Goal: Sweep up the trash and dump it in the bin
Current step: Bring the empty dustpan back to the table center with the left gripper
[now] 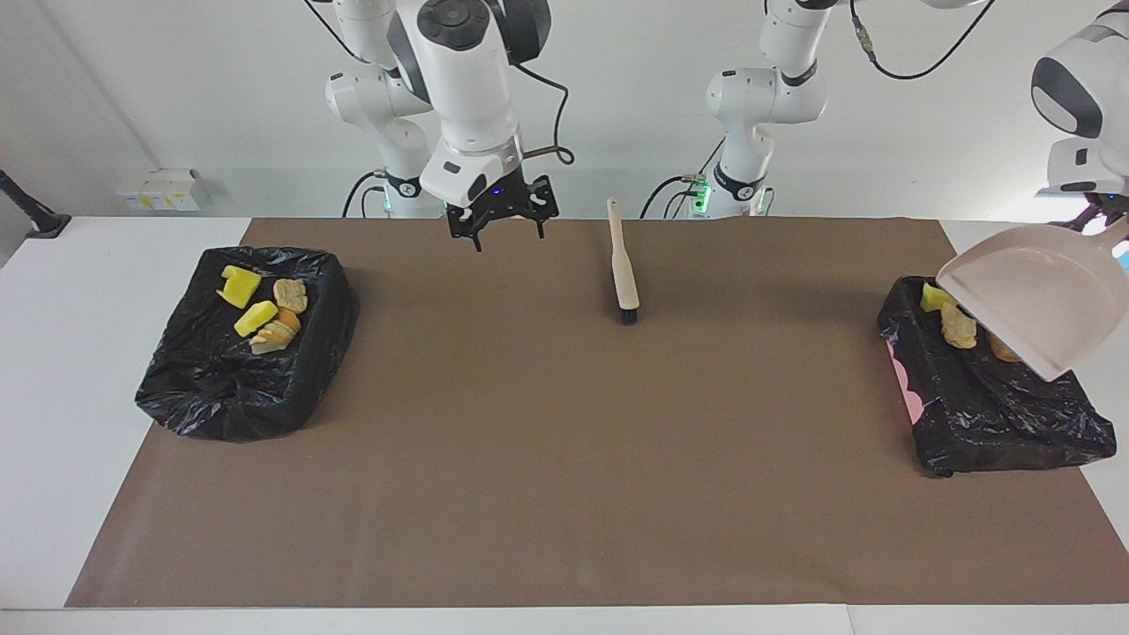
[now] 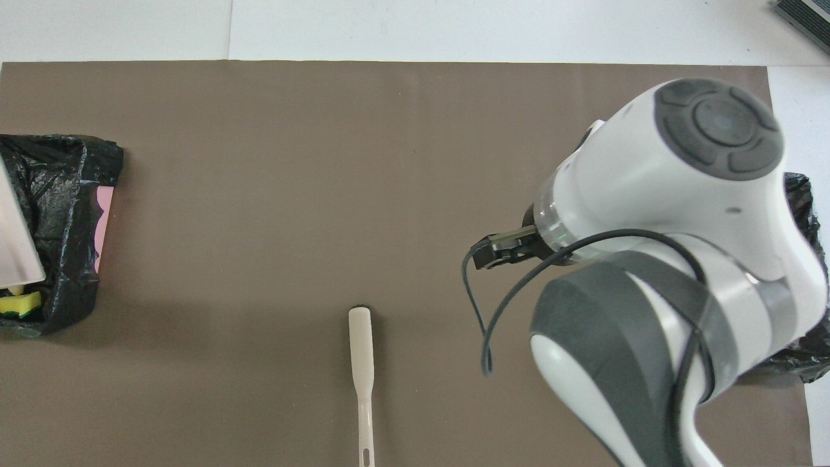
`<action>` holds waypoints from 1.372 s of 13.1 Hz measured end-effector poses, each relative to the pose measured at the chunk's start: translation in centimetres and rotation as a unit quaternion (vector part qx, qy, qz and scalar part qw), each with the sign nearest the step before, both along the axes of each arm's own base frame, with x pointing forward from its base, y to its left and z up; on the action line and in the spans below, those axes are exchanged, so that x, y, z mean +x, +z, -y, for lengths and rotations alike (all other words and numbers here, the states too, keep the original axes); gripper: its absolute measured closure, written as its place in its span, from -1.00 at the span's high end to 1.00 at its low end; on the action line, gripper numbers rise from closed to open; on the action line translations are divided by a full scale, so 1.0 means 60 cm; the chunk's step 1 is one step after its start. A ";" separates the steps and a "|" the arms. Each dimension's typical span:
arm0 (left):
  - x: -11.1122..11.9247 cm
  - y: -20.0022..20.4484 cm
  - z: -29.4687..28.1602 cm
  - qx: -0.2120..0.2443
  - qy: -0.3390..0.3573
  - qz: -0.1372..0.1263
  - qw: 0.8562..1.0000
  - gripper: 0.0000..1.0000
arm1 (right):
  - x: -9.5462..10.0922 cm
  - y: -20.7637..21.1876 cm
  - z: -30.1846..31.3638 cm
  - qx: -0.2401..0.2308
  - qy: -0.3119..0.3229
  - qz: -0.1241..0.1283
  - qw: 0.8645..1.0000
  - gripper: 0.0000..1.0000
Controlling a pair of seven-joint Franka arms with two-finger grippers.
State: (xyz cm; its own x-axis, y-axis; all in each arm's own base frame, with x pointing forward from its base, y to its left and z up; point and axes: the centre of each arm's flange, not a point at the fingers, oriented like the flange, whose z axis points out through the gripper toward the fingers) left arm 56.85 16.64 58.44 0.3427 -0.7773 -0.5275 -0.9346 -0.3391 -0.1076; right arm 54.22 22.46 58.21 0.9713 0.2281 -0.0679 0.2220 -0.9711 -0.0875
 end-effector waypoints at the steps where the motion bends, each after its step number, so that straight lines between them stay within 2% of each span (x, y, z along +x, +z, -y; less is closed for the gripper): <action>1: 0.004 -0.016 0.039 -0.021 0.020 0.014 0.999 -0.37 | 0.013 0.007 0.033 -0.008 0.011 0.009 1.000 1.00; 5: 0.008 -0.092 0.223 -0.084 0.137 0.056 0.985 -0.37 | 0.048 0.035 0.135 -0.055 0.030 0.044 0.997 1.00; 9: 0.000 -0.147 0.415 -0.121 0.251 0.105 0.955 -0.37 | 0.071 0.046 0.253 -0.058 -0.021 0.048 0.997 1.00; 13: 0.000 -0.222 0.609 -0.151 0.361 0.167 0.905 -0.37 | 0.079 0.046 0.365 -0.061 -0.078 0.044 0.994 1.00; 16: -0.007 -0.278 0.724 -0.177 0.448 0.186 0.856 -0.37 | 0.075 0.044 0.437 -0.063 -0.113 0.036 0.991 1.00; 18: 0.001 -0.301 0.777 -0.197 0.491 0.194 0.826 -0.37 | 0.066 0.036 0.454 -0.064 -0.122 0.024 0.990 1.00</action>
State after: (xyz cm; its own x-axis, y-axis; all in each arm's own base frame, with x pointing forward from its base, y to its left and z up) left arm 56.91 -29.98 40.36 0.9941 -0.1083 -0.0032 -0.1083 -0.9935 -0.0351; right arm 58.17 -4.79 60.38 0.9992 -0.0221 -0.0330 -0.0206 -0.9987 0.0456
